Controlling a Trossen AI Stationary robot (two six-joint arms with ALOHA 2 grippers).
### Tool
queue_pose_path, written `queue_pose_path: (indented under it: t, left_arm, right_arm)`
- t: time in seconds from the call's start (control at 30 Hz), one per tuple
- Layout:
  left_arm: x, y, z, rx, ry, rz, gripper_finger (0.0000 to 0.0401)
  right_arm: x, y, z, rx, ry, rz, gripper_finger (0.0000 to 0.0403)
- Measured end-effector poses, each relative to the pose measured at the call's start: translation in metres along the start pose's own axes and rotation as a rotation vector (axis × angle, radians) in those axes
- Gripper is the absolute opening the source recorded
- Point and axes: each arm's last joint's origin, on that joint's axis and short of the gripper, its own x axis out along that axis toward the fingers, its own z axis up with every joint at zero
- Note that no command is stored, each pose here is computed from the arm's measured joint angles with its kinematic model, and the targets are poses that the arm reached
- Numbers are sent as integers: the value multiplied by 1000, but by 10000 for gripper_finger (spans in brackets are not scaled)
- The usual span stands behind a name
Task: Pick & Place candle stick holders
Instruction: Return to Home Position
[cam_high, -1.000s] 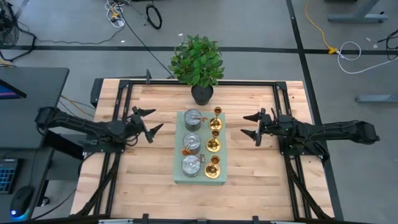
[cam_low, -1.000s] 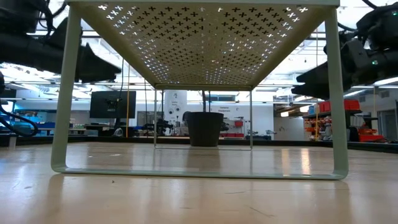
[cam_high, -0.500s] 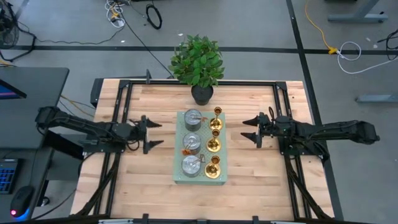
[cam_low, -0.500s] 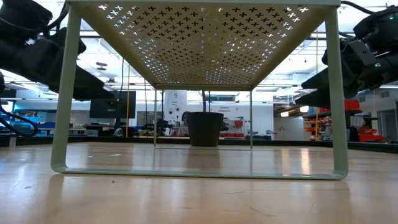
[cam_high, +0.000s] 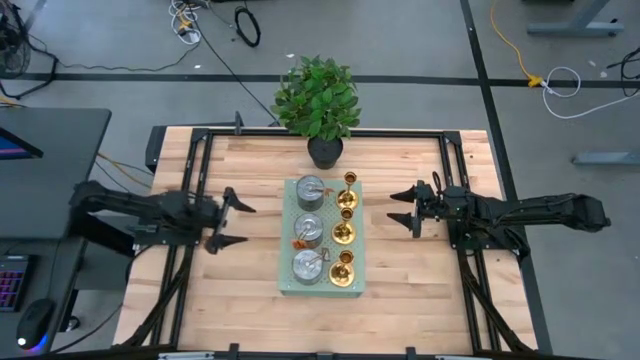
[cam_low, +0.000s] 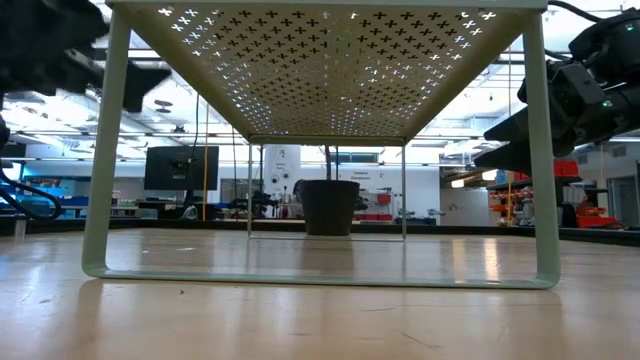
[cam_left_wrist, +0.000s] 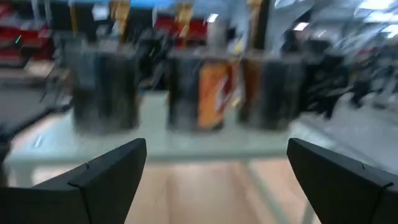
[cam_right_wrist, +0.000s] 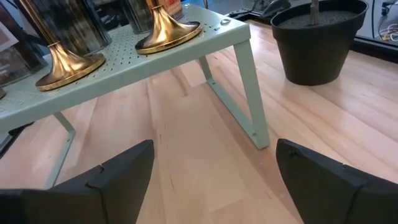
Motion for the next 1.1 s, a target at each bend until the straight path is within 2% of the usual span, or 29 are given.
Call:
queue_pose_path:
  t: [0.2,1.1]
  left_arm:
    - [-10,-1,12,15,-141,-6,399]
    - [-10,0,12,23,-139,11,399]
  right_arm:
    - [0,0,0,0,-2,0,340]
    - [0,0,1,0,-8,2,340]
